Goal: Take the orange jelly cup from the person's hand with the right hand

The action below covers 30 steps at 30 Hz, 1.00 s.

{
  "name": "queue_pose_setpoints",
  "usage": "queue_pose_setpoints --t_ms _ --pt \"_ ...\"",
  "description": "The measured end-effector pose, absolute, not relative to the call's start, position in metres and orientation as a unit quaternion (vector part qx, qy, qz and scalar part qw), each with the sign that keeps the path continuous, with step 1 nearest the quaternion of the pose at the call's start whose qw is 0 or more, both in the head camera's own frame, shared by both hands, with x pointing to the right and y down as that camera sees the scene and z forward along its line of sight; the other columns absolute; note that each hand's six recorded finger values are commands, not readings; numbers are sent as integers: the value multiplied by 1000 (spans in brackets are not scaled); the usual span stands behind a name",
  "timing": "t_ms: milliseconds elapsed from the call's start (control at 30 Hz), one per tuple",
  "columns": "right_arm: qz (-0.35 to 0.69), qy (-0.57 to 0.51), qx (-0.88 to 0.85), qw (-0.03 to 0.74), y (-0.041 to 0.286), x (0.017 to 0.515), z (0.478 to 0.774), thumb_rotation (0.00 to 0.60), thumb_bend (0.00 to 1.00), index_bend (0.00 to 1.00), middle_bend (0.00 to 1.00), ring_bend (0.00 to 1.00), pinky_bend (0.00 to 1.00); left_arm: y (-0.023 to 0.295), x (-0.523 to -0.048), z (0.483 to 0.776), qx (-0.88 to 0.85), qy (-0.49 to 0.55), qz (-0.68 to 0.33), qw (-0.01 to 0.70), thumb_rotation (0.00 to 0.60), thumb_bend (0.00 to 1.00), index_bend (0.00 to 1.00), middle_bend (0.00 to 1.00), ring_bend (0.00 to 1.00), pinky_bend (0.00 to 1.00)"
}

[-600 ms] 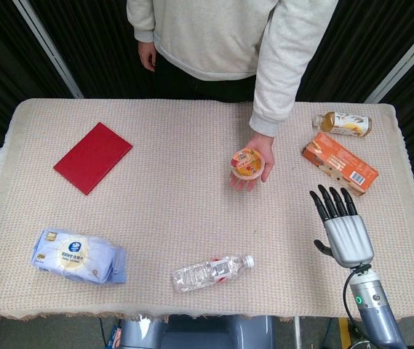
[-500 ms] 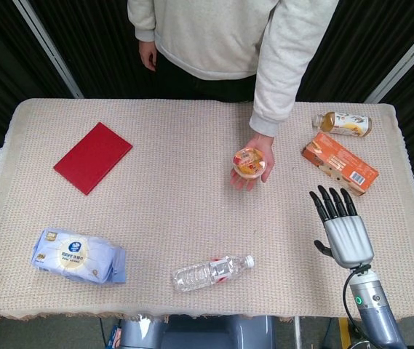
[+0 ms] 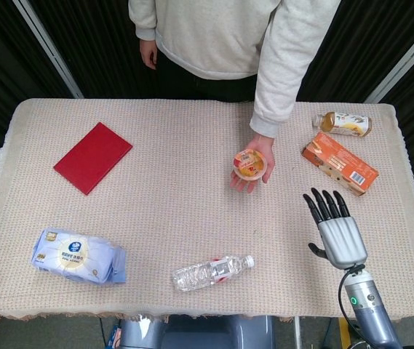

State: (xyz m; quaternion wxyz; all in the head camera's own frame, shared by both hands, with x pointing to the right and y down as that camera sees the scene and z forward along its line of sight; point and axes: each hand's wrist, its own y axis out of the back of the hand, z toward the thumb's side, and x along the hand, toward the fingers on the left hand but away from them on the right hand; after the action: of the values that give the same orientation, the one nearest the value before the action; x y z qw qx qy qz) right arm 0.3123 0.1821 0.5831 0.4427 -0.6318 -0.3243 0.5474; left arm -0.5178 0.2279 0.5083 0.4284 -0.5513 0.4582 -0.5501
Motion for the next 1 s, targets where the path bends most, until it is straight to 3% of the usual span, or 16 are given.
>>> queue_pose_setpoints --t_ms 267,567,733,1000 --pt "532 -333 -647 433 168 291 581 600 82 49 0 0 0 227 -519 508 -554 463 -547 424 600 0 0 0 0 0" --pt "518 -330 -662 429 117 247 582 600 131 119 4 0 34 226 -518 507 -555 464 -545 424 600 0 0 0 0 0" --pt "524 -308 -662 437 84 212 588 600 148 124 13 0 44 225 -519 508 -560 467 -544 416 600 0 0 0 0 0" --pt "560 -269 -662 418 58 166 610 600 214 137 41 0 45 224 -521 506 -563 472 -539 411 600 0 0 0 0 0"
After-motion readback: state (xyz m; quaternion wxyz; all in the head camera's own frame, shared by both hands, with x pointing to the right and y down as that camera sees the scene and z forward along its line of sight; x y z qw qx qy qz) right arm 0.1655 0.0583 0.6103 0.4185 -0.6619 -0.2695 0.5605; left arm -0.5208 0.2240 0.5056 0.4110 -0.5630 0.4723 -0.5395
